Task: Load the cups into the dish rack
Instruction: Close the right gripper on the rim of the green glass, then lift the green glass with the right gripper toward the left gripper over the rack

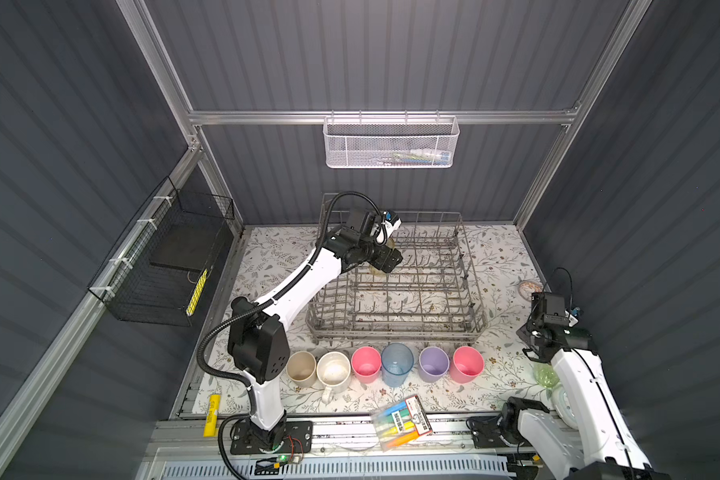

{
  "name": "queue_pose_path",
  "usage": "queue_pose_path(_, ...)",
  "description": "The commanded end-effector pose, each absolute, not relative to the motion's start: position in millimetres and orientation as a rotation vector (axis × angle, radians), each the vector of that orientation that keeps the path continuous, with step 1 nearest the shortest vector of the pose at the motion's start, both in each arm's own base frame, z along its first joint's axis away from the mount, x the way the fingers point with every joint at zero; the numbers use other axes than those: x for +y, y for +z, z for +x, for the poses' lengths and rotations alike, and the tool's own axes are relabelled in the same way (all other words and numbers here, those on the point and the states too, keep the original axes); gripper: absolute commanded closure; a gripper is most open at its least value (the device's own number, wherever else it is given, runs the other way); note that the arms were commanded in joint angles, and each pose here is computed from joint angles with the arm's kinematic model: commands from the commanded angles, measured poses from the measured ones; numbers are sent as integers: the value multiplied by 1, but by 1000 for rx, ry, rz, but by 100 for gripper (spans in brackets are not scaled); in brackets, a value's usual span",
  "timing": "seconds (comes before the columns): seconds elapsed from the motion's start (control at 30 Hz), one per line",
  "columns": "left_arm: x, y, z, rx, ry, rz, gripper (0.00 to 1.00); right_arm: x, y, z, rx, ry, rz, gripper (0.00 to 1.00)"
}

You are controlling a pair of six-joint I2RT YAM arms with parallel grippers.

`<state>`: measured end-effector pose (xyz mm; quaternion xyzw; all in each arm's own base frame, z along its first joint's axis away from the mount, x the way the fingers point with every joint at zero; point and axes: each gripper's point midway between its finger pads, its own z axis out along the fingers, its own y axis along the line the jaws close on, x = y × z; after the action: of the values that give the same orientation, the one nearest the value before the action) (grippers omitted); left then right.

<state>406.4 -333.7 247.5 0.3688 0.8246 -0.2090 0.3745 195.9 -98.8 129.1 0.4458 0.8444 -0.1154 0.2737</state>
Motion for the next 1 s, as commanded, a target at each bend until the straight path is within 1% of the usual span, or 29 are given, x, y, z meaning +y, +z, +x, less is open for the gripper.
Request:
queue_pose_path(0.0,-330,262,402,2086,-542,931,14,-98,138,197,2255,-287,1187,84)
queue_pose_path(0.3,-330,264,402,2084,-544,926,14,-90,158,202,2235,-205,1143,100)
queue_pose_path(0.73,-326,274,398,2061,-549,910,14,-78,189,206,2203,-88,1084,100)
queue_pose_path(0.97,-324,286,391,2026,-578,881,14,-68,226,202,2142,-1,1015,100)
